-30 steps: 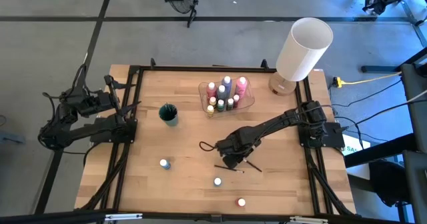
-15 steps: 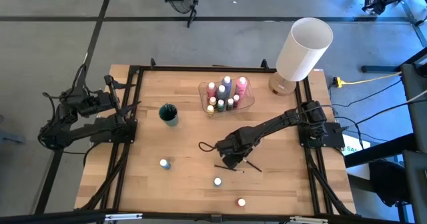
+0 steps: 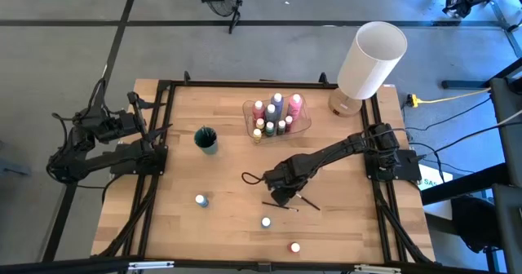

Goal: Pick & Place Paint Supplies
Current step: Put the black paint brush into the green cup

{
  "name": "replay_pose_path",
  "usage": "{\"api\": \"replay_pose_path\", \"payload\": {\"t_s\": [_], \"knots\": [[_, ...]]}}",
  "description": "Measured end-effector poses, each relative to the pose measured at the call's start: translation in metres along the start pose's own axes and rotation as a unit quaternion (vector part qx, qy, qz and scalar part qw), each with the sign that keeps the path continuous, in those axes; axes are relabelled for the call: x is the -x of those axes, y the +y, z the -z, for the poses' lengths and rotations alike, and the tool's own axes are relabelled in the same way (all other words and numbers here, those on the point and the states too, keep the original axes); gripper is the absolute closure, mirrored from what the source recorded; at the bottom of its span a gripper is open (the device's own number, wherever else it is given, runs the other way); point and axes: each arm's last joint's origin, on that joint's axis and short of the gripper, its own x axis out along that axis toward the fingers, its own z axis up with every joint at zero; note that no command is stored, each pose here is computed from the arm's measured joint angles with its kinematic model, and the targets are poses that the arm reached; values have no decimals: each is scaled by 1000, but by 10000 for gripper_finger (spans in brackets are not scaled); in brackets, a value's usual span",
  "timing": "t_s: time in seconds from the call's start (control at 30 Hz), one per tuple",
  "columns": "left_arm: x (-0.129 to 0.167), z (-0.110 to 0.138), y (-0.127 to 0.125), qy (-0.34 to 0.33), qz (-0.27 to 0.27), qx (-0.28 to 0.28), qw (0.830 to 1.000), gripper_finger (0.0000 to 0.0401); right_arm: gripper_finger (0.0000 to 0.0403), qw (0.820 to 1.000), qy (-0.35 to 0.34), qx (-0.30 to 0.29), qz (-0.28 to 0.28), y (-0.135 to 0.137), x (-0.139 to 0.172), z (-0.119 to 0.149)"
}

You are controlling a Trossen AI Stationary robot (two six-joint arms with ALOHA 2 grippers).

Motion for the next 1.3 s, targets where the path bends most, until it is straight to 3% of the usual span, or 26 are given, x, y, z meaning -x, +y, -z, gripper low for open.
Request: {"api": "replay_pose_path", "payload": {"t_s": [0.57, 1.0, 1.3], "knots": [[0, 0, 0, 0, 0, 0, 1000, 93, 395, 1000, 13, -17, 0, -1, 0, 1], [0, 0, 0, 0, 0, 5, 1000, 93, 402, 1000, 13, -19, 15, 7, 11, 2], [0, 0, 0, -1, 4, 5, 1000, 93, 402, 998, -4, -9, 67, 22, 73, 8]]}}
